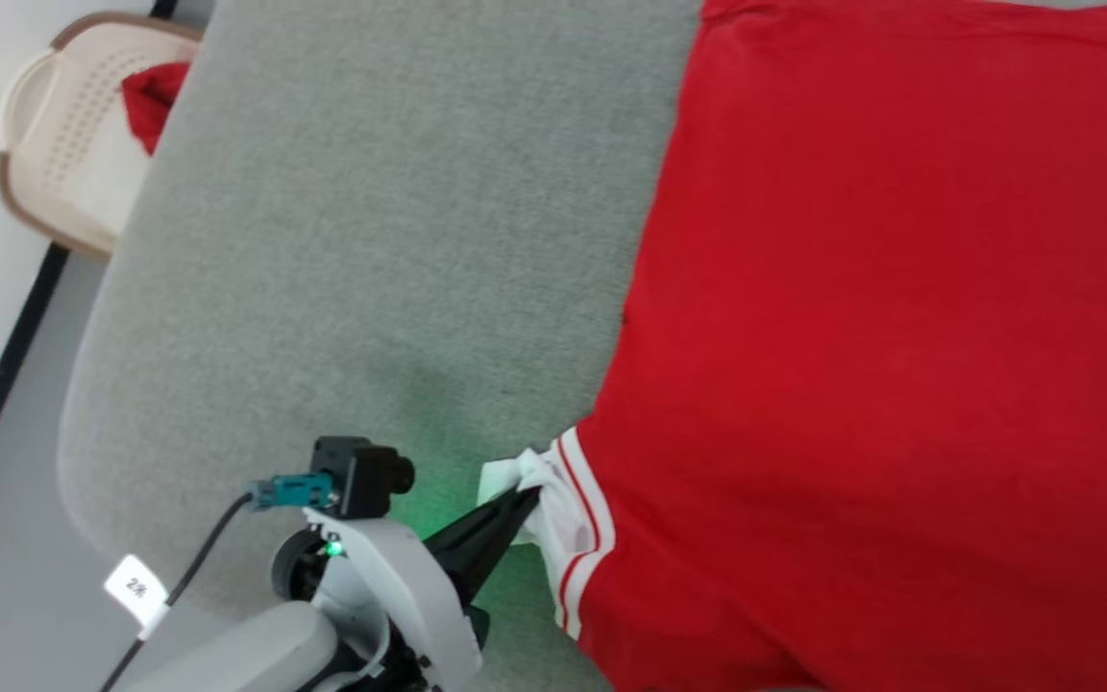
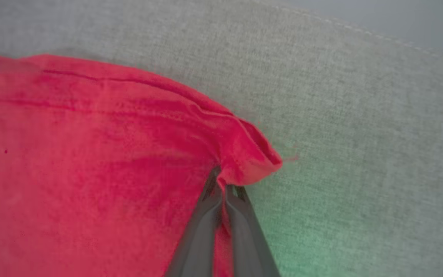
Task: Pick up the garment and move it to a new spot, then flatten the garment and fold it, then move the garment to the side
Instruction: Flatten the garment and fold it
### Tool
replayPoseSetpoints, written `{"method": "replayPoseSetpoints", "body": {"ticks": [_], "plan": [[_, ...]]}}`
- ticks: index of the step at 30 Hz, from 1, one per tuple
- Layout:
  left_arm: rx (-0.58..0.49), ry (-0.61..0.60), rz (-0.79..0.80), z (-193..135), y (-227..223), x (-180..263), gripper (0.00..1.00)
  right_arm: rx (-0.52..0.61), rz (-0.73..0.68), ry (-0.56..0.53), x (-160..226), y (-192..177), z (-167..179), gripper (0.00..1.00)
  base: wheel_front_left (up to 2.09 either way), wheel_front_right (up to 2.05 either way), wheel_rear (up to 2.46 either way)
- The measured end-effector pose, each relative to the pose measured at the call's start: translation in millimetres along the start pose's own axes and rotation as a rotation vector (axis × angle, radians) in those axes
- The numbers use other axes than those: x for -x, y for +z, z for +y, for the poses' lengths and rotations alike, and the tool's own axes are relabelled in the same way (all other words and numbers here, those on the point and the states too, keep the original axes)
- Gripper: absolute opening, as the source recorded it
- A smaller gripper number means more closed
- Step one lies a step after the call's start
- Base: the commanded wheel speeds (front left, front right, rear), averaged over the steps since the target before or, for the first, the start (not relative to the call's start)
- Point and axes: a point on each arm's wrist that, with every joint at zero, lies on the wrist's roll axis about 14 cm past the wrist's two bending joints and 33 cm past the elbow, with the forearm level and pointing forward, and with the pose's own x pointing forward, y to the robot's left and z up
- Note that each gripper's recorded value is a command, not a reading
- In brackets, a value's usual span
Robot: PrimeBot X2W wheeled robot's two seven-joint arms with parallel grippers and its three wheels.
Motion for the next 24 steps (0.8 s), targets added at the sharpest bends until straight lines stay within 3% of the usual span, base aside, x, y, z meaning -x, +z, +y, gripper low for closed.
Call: {"method": "replayPoseSetpoints", "body": {"ticks": [15,24], "plan": [[-0.07,-0.033,-0.031,-10,19,-2,0.0,0.117,-0.014,-0.009,73,-54,-33,0.0,0.0,0.0,0.0],[-0.106,-0.077,-0.046,-27,27,3,0.0,0.099,-0.02,0.031,116,-118,-44,0.0,0.0,0.0,0.0]]}}
